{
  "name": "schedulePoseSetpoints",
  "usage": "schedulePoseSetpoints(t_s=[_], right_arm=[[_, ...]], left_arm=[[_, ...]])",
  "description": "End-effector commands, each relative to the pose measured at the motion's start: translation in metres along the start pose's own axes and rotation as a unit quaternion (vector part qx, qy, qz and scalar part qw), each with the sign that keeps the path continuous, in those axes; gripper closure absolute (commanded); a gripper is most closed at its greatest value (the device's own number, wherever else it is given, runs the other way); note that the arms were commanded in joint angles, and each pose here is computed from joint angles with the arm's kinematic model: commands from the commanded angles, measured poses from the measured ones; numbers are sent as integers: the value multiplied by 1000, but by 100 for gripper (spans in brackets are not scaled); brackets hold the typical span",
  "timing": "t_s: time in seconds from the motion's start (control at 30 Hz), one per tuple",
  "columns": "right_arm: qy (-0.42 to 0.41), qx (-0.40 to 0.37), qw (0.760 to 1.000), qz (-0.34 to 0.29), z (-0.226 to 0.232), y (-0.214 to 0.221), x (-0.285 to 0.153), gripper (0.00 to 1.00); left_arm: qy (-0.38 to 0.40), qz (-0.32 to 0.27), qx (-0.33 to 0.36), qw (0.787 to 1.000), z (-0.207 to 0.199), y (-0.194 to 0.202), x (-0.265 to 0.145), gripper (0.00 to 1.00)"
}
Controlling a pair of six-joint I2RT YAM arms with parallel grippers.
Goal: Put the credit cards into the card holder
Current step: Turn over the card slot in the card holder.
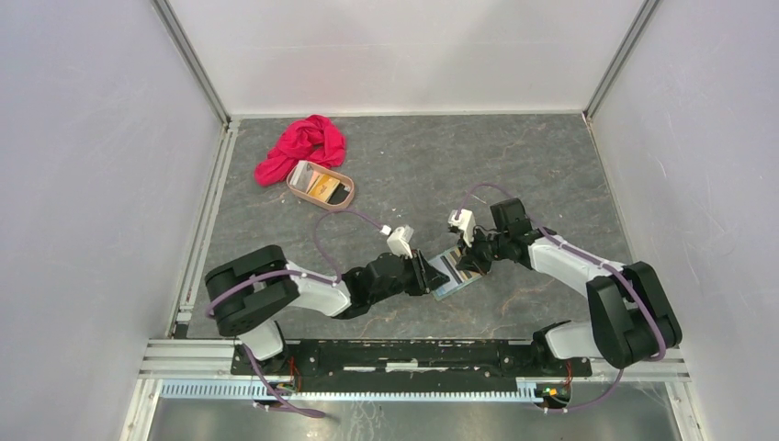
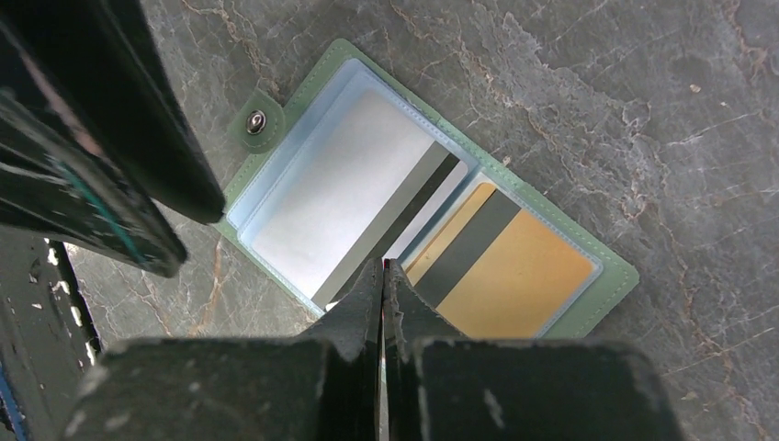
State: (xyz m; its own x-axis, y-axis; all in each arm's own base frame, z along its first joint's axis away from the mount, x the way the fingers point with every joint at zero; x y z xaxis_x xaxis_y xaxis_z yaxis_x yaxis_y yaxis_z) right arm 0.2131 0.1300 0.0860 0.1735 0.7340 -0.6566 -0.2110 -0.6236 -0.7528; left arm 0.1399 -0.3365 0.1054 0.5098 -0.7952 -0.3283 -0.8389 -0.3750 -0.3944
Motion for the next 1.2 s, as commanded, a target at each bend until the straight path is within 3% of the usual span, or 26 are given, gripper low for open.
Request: schedulePoseSetpoints(t_s=[0.0, 0.37, 1.17], right_arm=[[12, 14, 1000, -16, -10, -11, 1, 100], [12, 47, 999, -7, -12, -3, 5, 100], [10, 75, 997, 12, -12, 6, 11, 100]], left_arm=[[17, -22, -34, 999, -11, -3, 16, 66], [-75, -57, -45, 995, 25, -3, 8, 60], [-24, -69, -63, 995, 8, -10, 2, 58]])
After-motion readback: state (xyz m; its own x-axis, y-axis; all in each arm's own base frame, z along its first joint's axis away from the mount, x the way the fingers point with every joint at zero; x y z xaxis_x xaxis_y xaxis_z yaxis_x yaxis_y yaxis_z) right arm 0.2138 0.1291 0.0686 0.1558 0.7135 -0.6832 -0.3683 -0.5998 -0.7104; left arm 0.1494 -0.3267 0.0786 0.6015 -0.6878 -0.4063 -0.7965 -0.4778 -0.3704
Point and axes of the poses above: each gripper's point midway between its finger pads, its own x axis out along the fingers, its own z axis along the line the jaws close on, y = z × x, the point moved 7 cm from there along -x, back along the fingers, and after that the axes turned 8 degrees about -x, right-handed, at the moved point
